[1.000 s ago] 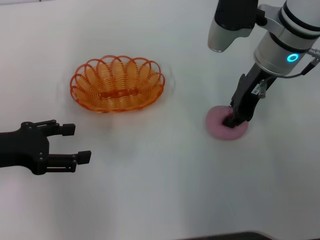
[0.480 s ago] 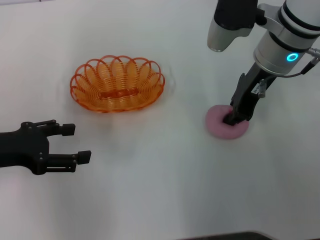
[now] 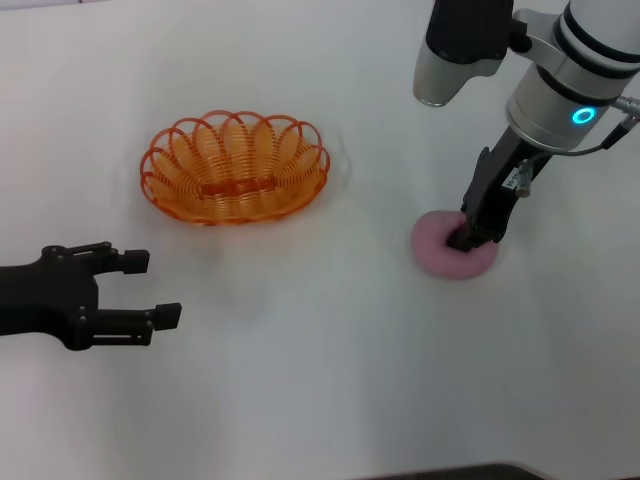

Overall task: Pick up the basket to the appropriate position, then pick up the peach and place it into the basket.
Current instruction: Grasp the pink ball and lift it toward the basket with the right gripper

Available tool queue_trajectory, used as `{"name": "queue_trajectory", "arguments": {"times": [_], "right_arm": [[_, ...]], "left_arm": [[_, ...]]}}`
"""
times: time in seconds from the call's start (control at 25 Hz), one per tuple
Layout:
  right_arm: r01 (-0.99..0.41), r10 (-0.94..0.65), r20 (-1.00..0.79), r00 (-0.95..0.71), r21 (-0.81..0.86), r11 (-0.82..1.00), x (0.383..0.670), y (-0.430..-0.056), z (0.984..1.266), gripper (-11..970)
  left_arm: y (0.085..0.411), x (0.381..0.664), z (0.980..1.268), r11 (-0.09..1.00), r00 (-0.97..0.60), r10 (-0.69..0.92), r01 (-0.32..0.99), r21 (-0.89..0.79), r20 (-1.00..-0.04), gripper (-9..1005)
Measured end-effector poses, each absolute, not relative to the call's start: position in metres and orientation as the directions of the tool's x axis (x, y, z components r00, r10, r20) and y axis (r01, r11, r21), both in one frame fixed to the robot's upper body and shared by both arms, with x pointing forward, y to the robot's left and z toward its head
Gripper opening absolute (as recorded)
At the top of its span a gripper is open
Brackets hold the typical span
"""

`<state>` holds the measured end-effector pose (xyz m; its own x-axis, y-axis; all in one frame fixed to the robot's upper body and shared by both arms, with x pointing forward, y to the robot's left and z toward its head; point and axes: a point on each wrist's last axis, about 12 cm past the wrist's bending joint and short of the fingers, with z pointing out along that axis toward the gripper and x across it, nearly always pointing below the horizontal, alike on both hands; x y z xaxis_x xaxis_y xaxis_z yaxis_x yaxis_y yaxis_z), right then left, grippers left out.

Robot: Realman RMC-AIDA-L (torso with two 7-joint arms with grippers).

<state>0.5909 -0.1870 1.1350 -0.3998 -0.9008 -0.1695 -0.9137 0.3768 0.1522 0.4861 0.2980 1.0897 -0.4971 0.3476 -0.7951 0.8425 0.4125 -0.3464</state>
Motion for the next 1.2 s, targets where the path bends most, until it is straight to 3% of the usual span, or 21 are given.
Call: {"name": "queue_trajectory", "arguments": {"times": [0.32,0.88,1.2], "right_arm": [[-0.923,-0.909,-0.174,-0.380,0.144,0.358,0.591,-0.183,1.145,156],[-0.949,-0.925,-0.210,-0.316,0.070,0.308,0.587,-0.175,1.197,155],[-0.949,-0.925,-0.213,-0.314,0.066,0.307,0.587,-0.175,1.200,155]], "left_arm": [[0.296,0.487,1.087,0.407,-0.507,0.349,0.840,-0.360,-0.788,890],[0.297,0.486,1.088,0.403,-0.506,0.352,0.841,-0.360,-0.787,891],[0.296,0.486,1.087,0.402,-0.508,0.353,0.841,-0.363,-0.786,890]]}}
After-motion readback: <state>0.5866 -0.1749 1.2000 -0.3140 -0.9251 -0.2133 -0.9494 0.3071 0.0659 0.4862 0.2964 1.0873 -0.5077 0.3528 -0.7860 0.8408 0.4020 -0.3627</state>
